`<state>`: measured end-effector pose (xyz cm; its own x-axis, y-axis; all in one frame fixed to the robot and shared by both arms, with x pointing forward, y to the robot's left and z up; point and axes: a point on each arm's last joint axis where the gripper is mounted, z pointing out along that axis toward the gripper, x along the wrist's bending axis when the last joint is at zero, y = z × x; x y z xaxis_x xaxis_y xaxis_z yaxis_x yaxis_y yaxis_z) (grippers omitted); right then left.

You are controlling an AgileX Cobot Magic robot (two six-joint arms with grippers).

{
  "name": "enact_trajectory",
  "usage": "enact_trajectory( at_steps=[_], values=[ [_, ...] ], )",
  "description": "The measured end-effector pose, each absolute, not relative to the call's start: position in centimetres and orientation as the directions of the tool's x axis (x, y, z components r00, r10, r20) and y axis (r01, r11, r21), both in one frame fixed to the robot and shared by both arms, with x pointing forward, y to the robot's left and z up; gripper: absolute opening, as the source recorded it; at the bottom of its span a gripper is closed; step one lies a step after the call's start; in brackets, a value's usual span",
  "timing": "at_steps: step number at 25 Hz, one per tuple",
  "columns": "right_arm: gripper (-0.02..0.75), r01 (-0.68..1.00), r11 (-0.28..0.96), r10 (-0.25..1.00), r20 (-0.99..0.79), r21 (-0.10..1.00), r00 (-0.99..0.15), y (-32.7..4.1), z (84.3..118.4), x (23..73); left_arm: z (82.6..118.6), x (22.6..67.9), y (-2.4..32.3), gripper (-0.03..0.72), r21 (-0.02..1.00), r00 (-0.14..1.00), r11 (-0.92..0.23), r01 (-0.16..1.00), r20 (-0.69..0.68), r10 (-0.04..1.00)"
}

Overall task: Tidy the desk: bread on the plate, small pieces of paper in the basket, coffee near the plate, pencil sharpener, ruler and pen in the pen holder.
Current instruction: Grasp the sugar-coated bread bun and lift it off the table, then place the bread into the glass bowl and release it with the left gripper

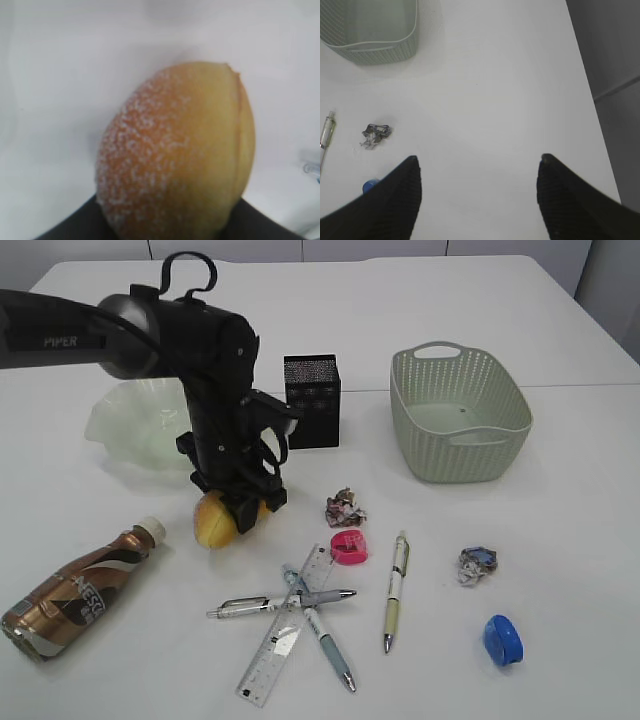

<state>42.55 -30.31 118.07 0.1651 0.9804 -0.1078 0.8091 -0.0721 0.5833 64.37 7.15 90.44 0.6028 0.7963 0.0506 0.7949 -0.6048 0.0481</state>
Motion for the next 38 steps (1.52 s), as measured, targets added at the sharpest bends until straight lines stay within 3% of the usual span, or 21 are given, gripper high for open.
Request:
enact_trajectory(
  at_steps=[3, 10, 14, 20, 30, 38],
  values=[
    [0.559, 0.809, -0.071, 0.980, -0.112, 0.584, 0.166, -30.3, 118.1, 42.6, 93.3, 65.2, 6.5, 0.230, 0.077, 0.575, -0.577, 0.813, 0.042, 0.817],
    [0.559, 0.809, -0.070, 0.979, -0.113, 0.584, 0.167, -30.4, 118.1, 42.6, 100.2, 67.1, 4.8, 0.230, 0.302, 0.537, -0.507, 0.807, -0.022, 0.843],
    [0.559, 0.809, -0.070, 0.979, -0.113, 0.584, 0.167, -30.4, 118.1, 42.6, 102.0, 67.9, 5.5, 0.230, 0.353, 0.519, -0.505, 0.787, 0.062, 0.852],
    [0.560, 0.809, -0.070, 0.979, -0.113, 0.584, 0.167, -30.4, 118.1, 42.6, 102.4, 70.4, 10.4, 0.230, 0.361, 0.400, -0.456, 0.813, 0.223, 0.889],
    [0.559, 0.809, -0.070, 0.979, -0.113, 0.584, 0.167, -30.4, 118.1, 42.6, 101.6, 74.7, 18.7, 0.230, 0.489, 0.162, -0.229, 0.842, 0.177, 0.971],
    [0.560, 0.809, -0.070, 0.979, -0.113, 0.584, 0.167, -30.4, 118.1, 42.6, 97.4, 76.4, 19.0, 0.230, 0.494, 0.156, -0.206, 0.845, 0.141, 0.978]
  ],
)
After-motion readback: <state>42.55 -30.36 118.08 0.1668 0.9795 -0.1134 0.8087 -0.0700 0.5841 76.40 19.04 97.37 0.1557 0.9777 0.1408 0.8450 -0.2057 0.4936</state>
